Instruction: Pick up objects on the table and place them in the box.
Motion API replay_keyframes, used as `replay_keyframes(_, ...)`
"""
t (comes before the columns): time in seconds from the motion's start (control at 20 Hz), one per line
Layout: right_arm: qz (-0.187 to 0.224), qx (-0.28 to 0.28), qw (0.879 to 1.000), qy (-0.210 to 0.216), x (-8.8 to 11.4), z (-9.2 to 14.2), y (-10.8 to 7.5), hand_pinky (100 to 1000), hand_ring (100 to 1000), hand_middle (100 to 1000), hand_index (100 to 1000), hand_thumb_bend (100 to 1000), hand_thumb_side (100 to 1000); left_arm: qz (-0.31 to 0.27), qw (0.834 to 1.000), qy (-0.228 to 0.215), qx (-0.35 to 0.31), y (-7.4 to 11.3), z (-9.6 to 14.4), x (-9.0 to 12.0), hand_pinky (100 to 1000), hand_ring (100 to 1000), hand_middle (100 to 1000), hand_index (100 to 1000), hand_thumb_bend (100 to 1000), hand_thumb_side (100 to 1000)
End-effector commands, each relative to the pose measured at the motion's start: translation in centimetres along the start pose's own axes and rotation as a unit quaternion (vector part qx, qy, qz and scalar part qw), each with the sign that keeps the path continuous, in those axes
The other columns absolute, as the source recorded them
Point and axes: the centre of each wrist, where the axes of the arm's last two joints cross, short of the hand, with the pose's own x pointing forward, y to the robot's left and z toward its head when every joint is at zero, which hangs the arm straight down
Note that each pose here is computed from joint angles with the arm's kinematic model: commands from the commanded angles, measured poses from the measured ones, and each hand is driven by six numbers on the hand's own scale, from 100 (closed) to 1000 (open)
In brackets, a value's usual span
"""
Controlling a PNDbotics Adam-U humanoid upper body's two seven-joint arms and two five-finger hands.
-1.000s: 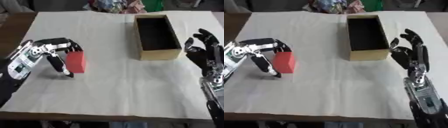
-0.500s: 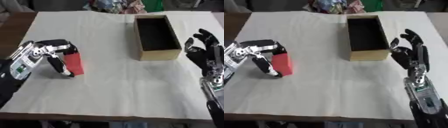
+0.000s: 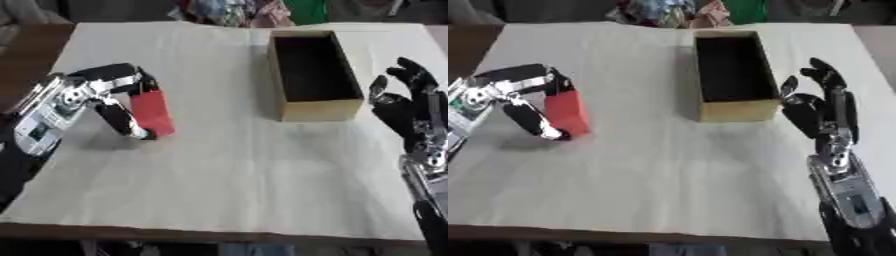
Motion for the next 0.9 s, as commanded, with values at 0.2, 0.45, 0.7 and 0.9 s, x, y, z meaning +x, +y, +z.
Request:
replay_keyframes(0.2, 0.004, 0.007, 1.000, -0.013, 0.7, -0.4, -0.3, 677, 953, 736, 875, 100, 100, -0.039, 0.997, -0.020, 0.060, 4.9, 0.9, 2.1, 688, 522, 300, 518, 384, 184)
replay_keyframes(0.45, 0.003, 0.016, 1.000, -0.015, 0.9, -0.5, 0.1, 677, 953, 736, 875, 100, 100, -0.045, 0.994, -0.040, 0.094, 6.3, -0.9, 3.8, 687, 526, 311, 529, 378, 179)
replay_keyframes(0.7, -0.001, 0.033, 0.999, -0.023, 1.4, -0.6, 0.9, 677, 954, 736, 875, 100, 100, -0.059, 0.989, -0.058, 0.121, 6.2, -4.7, 5.5, 700, 540, 330, 552, 392, 168)
replay_keyframes(0.9, -0.009, 0.047, 0.998, -0.030, 1.9, -0.7, 1.7, 678, 953, 737, 875, 100, 100, -0.038, 0.985, -0.083, 0.143, 5.3, -7.7, 6.2, 701, 536, 324, 550, 370, 152)
